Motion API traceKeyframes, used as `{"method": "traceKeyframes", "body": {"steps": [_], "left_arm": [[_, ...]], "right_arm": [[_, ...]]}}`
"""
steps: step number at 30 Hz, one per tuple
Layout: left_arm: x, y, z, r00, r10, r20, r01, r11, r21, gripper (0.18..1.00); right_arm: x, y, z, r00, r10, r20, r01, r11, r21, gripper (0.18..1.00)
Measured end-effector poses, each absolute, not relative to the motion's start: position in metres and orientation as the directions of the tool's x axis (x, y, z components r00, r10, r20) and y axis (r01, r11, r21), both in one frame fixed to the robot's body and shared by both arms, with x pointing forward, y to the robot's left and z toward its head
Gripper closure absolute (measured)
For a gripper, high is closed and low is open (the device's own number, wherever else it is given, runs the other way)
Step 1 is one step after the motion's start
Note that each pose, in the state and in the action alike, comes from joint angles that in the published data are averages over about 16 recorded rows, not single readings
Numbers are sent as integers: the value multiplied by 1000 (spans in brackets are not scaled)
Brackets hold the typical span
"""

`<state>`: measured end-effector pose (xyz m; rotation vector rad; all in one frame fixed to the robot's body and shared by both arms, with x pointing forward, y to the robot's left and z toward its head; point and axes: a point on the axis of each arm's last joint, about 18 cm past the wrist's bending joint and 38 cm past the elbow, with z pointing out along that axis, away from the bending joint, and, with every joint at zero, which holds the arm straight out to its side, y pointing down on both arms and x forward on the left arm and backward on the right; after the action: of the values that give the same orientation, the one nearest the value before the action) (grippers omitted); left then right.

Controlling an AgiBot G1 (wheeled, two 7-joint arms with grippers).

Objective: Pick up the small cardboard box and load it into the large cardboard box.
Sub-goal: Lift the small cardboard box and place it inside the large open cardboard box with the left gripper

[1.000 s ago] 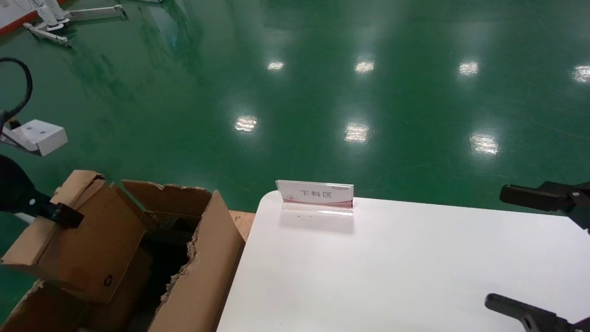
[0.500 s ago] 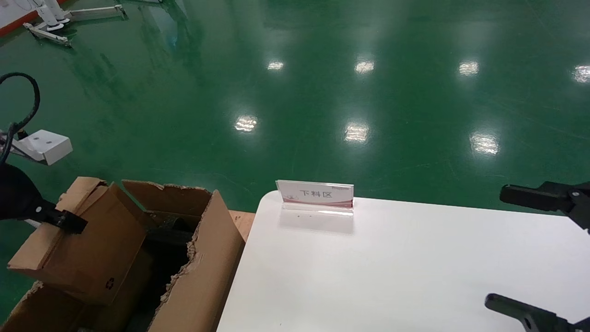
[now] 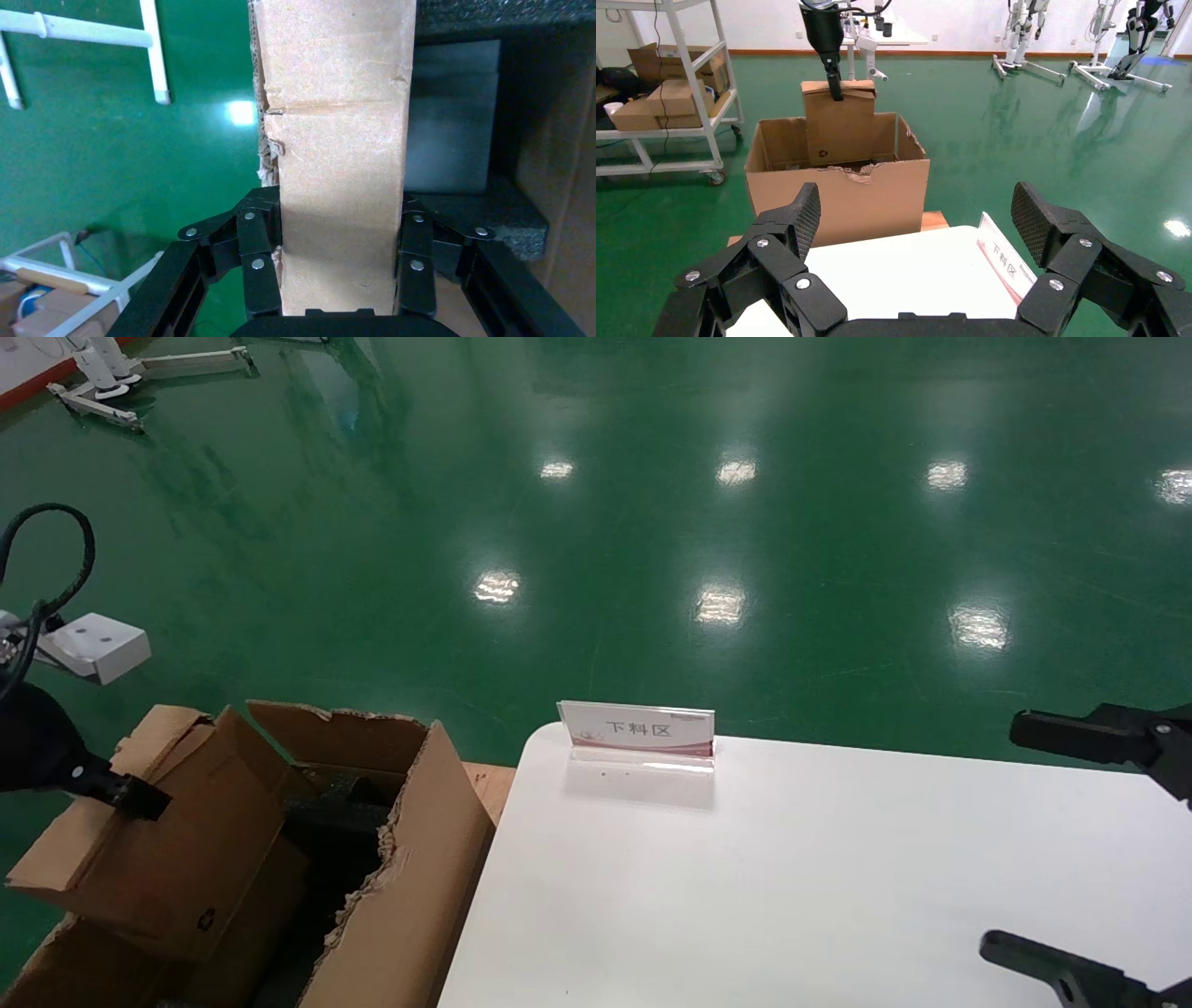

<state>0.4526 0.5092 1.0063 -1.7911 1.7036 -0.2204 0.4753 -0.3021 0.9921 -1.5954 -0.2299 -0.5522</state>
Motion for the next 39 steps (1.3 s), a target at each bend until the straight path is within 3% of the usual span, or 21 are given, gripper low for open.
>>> {"method": "traceKeyframes", "body": {"steps": [39], "left_arm": [[475, 517, 976, 184, -888, -421, -871, 51, -489, 919]], "right_arm": [[475, -302, 992, 860, -178, 477, 464, -112, -879, 184]]}}
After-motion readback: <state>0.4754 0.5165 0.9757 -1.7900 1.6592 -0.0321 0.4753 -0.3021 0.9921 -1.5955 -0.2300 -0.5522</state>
